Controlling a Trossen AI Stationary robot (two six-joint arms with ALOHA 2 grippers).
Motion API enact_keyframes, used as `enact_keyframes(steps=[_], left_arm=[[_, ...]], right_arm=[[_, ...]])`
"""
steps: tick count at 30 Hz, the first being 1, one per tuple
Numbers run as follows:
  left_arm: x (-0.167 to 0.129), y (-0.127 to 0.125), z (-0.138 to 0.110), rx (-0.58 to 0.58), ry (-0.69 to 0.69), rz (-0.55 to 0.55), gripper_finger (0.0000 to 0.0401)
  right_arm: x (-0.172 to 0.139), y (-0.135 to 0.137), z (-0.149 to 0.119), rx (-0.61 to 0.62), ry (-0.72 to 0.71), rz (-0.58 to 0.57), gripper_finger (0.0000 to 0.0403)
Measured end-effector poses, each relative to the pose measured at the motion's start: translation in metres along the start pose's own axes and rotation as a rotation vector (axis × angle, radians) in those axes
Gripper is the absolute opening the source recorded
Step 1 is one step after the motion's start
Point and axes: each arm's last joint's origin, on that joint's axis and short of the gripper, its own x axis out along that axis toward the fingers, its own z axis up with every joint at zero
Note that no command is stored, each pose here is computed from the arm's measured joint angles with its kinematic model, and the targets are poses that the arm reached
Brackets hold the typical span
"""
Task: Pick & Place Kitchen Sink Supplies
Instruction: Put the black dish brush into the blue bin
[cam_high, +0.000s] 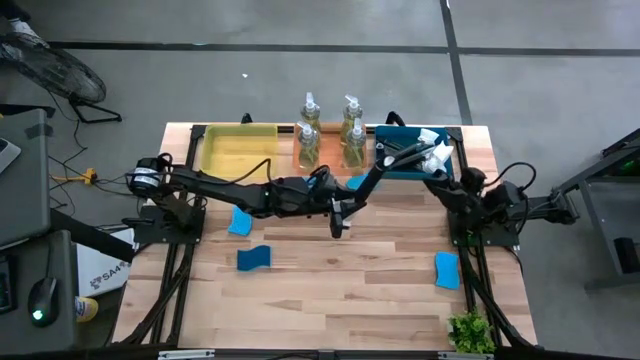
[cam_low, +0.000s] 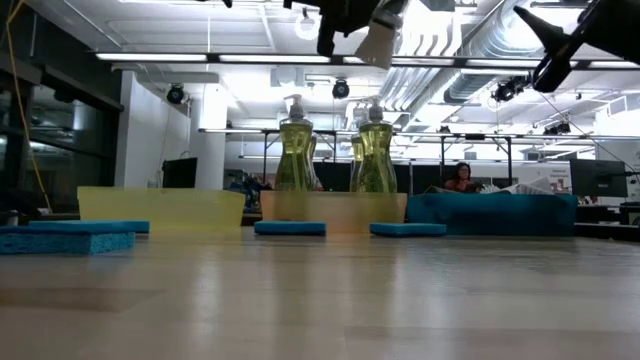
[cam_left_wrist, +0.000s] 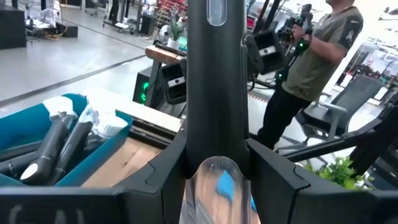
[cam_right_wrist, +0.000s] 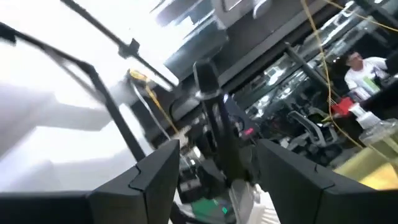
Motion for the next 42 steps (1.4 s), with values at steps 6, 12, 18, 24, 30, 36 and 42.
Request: enact_keyframes(steps=[6,12,18,24,30,36,42], left_arm=[[0.000,0.000,0.000,0.000,0.004,-0.017,0.0144],[0.000,-0.001,-0.001,0.002,0.012,-0.029,0.0137],[0.000,-0.001,-0.002,0.006,0.018,-0.029,0.0142],[0.000,-0.001,-0.002,0.006,0.020,-0.032,0.0142],[0.000,-0.001,-0.002,0.006,0.030,-0.055,0.0142],[0.000,-0.002,-0.003,0.007,0.039,-0.070,0.0142],[0.000,-0.002,-0.003,0.007,0.039,-0.070,0.0143]], right_arm=[[0.013,0.003,0.003,-0.086,0.053,-0.095,0.0210],[0.045,0.013,0.007,-0.226,0.150,-0.138,0.0225],[0.084,0.018,0.001,-0.259,0.236,-0.200,0.0272],[0.123,0.024,-0.003,-0.316,0.277,-0.220,0.0313],[0.156,0.028,0.003,-0.368,0.274,-0.213,0.0319],[0.171,0.029,0.012,-0.376,0.284,-0.205,0.0315],[0.171,0.026,0.014,-0.373,0.301,-0.197,0.0280]])
